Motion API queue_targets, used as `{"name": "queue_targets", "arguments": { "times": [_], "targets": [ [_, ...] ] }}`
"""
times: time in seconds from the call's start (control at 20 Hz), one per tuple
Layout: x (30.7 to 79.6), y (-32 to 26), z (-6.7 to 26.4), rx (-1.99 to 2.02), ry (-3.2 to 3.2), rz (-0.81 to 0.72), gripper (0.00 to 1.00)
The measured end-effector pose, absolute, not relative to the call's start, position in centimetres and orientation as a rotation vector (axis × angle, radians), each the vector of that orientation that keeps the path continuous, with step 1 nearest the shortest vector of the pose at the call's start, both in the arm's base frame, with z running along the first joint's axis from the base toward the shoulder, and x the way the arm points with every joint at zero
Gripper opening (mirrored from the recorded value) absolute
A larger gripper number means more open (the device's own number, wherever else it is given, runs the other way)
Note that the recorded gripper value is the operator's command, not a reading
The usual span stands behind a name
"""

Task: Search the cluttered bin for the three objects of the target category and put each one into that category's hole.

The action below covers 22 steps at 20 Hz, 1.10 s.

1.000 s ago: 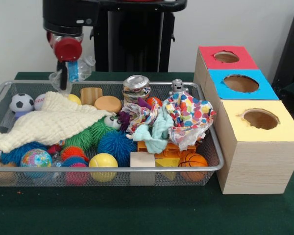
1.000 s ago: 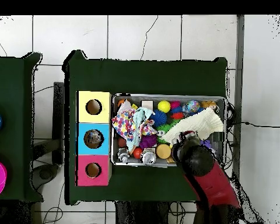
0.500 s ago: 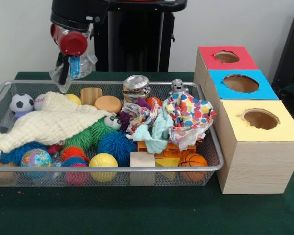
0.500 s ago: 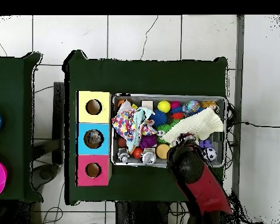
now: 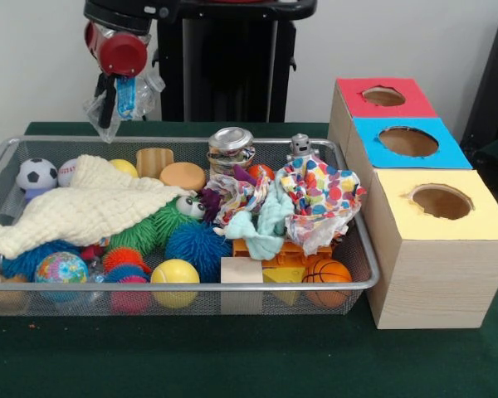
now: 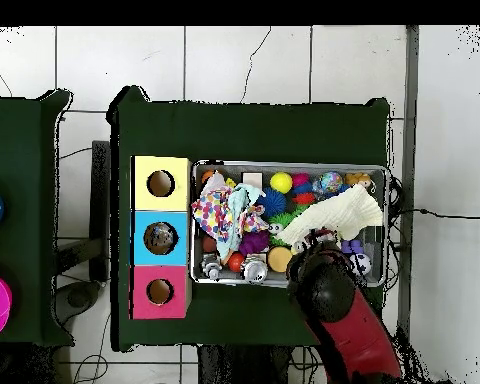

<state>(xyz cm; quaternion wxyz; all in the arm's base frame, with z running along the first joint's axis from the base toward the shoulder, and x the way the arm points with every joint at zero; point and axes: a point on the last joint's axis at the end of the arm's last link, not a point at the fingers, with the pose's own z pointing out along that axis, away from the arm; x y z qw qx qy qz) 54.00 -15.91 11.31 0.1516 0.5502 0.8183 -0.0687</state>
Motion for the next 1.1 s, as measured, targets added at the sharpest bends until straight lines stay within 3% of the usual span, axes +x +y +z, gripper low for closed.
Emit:
{"name": "queue_targets", "arguments": {
  "times": [1.1],
  "targets": [
    [57.1,-14.7,12.2,1.58,2.355,0.007,0.0]
  ]
}}
